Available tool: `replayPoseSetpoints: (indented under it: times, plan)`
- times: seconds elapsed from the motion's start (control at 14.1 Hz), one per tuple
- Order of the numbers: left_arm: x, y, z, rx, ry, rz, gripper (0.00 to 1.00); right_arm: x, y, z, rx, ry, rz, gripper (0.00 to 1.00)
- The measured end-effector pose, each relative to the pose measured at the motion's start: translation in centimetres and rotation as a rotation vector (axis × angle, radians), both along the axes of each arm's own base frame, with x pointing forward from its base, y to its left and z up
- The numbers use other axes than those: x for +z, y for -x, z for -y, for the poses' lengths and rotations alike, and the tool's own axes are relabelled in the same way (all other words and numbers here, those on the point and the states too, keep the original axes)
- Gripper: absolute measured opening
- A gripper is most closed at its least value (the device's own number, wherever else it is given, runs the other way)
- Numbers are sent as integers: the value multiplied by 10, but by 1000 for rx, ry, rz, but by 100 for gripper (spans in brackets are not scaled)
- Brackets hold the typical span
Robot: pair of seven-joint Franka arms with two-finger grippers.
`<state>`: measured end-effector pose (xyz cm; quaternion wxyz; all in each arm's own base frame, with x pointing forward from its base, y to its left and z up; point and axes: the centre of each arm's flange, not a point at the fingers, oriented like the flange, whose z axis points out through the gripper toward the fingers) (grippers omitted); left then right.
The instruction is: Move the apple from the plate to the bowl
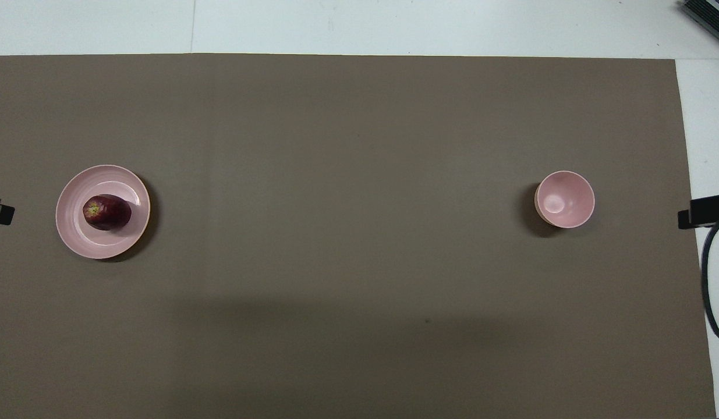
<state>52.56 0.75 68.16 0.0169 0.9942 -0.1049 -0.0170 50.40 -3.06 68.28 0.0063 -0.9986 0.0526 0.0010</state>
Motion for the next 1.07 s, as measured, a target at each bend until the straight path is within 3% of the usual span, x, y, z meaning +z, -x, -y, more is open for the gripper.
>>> replayPoseSetpoints:
  times: [1.07]
  plan:
    - [0,0,5,-9,0,-1,100,0,0,0,0,0,0,100]
